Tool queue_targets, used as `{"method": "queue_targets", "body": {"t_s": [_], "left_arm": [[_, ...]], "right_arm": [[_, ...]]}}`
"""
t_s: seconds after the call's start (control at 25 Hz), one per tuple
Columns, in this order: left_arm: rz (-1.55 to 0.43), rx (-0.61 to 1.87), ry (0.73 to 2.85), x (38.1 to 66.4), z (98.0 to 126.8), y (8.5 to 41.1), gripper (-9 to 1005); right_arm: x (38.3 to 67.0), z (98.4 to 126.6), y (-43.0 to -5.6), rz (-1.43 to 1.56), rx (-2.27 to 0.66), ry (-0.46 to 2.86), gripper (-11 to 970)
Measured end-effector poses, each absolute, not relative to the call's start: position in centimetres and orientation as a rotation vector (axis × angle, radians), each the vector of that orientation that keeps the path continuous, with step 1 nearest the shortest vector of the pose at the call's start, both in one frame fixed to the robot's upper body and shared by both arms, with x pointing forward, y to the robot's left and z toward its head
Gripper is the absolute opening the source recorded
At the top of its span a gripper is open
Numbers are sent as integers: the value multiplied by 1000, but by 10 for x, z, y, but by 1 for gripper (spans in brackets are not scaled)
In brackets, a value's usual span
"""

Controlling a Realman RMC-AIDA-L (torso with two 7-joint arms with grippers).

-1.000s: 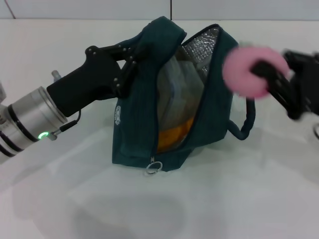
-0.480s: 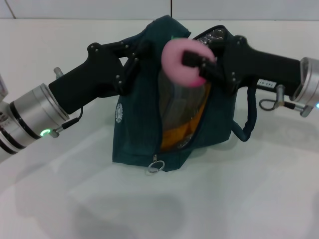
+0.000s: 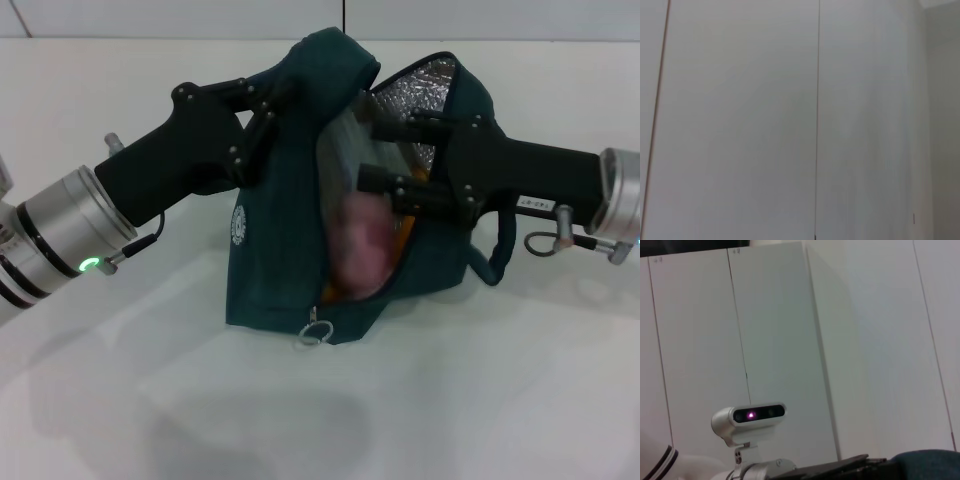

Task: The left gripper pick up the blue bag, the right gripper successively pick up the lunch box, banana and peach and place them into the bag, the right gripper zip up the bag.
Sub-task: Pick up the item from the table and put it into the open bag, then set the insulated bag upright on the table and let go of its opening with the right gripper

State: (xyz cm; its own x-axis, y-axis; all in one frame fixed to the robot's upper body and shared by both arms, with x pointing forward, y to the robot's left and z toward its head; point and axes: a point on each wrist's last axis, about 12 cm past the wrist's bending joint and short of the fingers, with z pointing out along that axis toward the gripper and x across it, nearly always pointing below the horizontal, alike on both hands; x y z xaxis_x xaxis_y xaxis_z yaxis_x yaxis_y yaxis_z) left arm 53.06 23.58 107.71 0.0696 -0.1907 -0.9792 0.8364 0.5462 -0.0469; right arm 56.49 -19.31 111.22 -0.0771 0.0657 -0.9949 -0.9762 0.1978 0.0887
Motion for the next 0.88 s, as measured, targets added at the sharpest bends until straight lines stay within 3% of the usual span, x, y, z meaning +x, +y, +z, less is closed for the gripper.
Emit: {"method": "queue_targets", "body": {"t_s": [0.08,0.32,0.6,0.88], "left_arm": [[-858,641,1274,530,1077,236,65],[-854,636,1283,530,1075,237,66],[-852,640,1293,529,1074,237,66],[-856,652,1288,531,1075,235,66]], "right_arm": [[561,1112,-199,1141,-960,1298,396],[536,1113,-234,1093,-915,1226,628],[505,1090,-267,1031,-963,1396,674],[504,1067,-271,943,-979,1556,646]]}}
